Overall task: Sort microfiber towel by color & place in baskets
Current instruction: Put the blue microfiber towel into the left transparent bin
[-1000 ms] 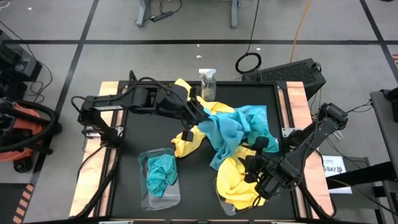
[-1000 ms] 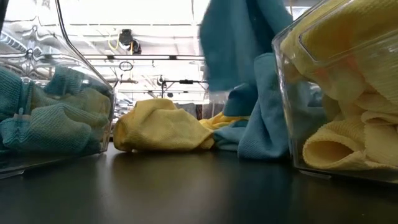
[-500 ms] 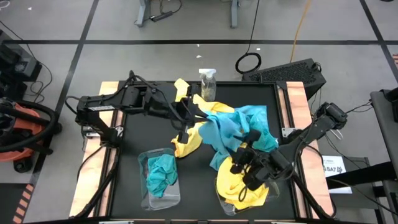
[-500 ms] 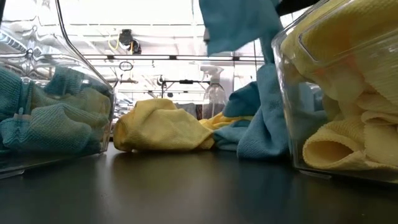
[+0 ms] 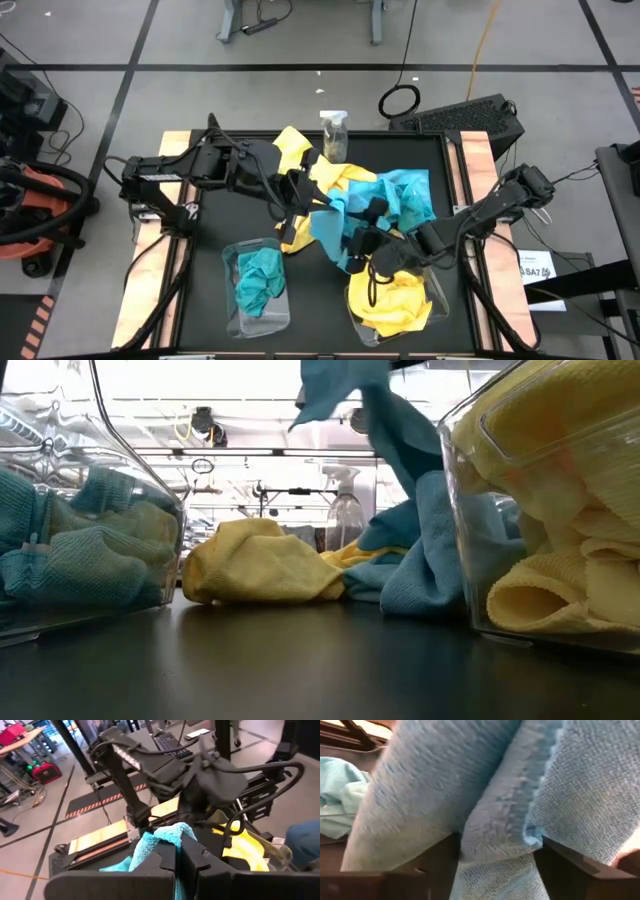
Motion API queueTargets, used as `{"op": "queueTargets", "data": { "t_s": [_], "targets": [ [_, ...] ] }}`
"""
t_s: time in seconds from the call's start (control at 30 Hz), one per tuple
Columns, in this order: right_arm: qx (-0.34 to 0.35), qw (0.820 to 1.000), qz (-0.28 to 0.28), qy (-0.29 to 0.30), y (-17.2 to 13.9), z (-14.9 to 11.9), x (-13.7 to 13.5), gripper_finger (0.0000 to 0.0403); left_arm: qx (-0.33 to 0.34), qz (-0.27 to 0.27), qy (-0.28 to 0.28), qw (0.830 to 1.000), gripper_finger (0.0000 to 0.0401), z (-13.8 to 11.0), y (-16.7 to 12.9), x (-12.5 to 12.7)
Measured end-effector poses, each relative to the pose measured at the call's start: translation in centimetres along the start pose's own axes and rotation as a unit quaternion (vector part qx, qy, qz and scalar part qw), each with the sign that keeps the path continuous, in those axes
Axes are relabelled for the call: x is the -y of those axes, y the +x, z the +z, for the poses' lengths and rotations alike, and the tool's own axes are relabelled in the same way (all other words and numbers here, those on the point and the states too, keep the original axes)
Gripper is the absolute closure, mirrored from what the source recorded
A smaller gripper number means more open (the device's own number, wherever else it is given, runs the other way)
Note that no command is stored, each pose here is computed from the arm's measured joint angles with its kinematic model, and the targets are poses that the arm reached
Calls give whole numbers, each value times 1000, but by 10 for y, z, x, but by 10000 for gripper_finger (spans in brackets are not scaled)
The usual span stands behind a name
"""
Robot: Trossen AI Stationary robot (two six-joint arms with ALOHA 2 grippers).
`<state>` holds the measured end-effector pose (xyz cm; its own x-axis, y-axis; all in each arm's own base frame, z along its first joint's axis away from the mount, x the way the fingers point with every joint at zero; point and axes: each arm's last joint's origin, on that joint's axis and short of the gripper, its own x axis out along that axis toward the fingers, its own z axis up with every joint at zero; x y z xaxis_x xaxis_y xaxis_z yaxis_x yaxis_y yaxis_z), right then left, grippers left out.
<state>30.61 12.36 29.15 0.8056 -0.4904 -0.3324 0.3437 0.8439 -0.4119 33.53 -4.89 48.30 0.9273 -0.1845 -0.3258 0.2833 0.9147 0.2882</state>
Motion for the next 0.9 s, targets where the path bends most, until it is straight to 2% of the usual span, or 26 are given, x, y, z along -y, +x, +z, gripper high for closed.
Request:
{"op": "queueTargets", "data": {
  "t_s": [0.1, 0.23, 0.3, 0.57, 0.8, 0.9],
  "targets": [
    [6, 1000, 7, -3, 9, 2, 1, 220, 1, -6, 1, 1000, 401, 1, 0, 3],
    [11, 1000, 14, -9, 14, 4, 5, 354, 3, -23, 4, 1000, 401, 3, -2, 10],
    [23, 999, 21, -21, 15, 7, 5, 387, 3, -30, 6, 1000, 401, 4, -3, 13],
    [76, 996, 18, -40, 9, 20, 3, 401, -60, -75, 8, 995, 390, -3, -19, 32],
    [113, 992, 19, -55, 1, 28, 0, 402, -132, -66, -9, 989, 328, -10, -30, 49],
    [139, 987, 53, -64, -1, 32, -2, 402, -167, -57, -14, 984, 294, -14, -33, 57]
  ]
}}
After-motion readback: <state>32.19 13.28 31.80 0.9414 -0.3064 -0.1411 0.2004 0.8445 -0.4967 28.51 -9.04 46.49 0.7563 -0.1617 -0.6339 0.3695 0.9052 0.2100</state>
